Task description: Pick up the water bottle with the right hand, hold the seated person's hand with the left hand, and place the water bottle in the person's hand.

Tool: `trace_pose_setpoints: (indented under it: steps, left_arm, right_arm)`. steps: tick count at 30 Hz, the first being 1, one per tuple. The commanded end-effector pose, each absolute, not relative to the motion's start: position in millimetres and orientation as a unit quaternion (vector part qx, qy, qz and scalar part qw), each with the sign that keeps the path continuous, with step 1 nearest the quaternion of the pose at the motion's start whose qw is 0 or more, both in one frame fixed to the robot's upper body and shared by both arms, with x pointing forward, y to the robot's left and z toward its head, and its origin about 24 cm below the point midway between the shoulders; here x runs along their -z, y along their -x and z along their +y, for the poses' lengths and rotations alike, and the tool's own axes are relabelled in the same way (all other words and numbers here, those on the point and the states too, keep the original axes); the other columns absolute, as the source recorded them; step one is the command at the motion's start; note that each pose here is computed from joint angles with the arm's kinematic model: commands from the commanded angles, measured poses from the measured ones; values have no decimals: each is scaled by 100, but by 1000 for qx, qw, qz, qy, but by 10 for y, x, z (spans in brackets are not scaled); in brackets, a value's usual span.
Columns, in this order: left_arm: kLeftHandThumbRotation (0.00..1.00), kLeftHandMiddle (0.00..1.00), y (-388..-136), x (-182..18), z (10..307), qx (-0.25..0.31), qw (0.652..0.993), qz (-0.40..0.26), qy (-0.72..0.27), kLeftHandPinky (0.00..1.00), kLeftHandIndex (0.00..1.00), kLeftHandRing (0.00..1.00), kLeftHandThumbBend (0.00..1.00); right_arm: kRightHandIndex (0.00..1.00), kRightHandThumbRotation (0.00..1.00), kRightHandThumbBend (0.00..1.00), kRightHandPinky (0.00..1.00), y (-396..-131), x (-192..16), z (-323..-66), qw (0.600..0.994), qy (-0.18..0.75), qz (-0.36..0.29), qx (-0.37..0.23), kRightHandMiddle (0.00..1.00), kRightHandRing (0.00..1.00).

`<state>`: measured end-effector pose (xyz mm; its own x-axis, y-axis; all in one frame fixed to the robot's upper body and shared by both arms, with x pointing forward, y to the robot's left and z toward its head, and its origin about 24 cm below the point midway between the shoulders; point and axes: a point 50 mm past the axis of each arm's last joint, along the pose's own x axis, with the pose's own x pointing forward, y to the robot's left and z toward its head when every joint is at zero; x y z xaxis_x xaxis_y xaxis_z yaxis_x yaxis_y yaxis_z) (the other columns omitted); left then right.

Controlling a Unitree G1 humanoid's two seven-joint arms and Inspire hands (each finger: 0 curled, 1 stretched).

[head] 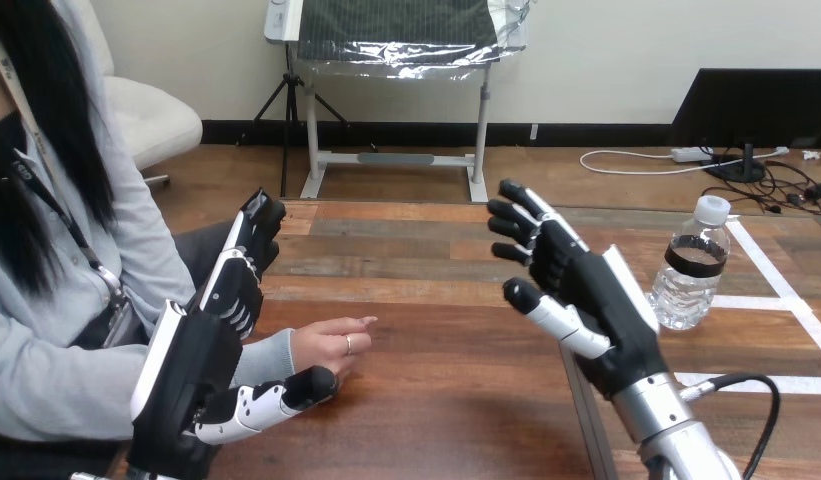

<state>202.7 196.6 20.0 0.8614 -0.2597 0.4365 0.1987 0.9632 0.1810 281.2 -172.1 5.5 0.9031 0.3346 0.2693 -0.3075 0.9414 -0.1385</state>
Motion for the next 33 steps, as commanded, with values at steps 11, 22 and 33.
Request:
trace_pose_setpoints:
  steps: [11,22,33]
  left_arm:
    - [53,100,-2151,-351,1989,113,954,-269,-66,99,100,100,100]
    - [53,100,-2155,-348,1991,112,954,-269,-66,99,100,100,100]
    - [53,100,-2157,-349,1994,112,954,-270,-64,99,100,100,100]
  right_arm:
    - [92,63,100,78,-3197,-673,-2030,962,70,-247,-89,89,88]
    - [93,63,100,81,-3317,-891,-2215,960,77,-264,-42,90,90]
    - [95,64,100,87,-3427,-1104,-2393,959,87,-269,-1,91,93]
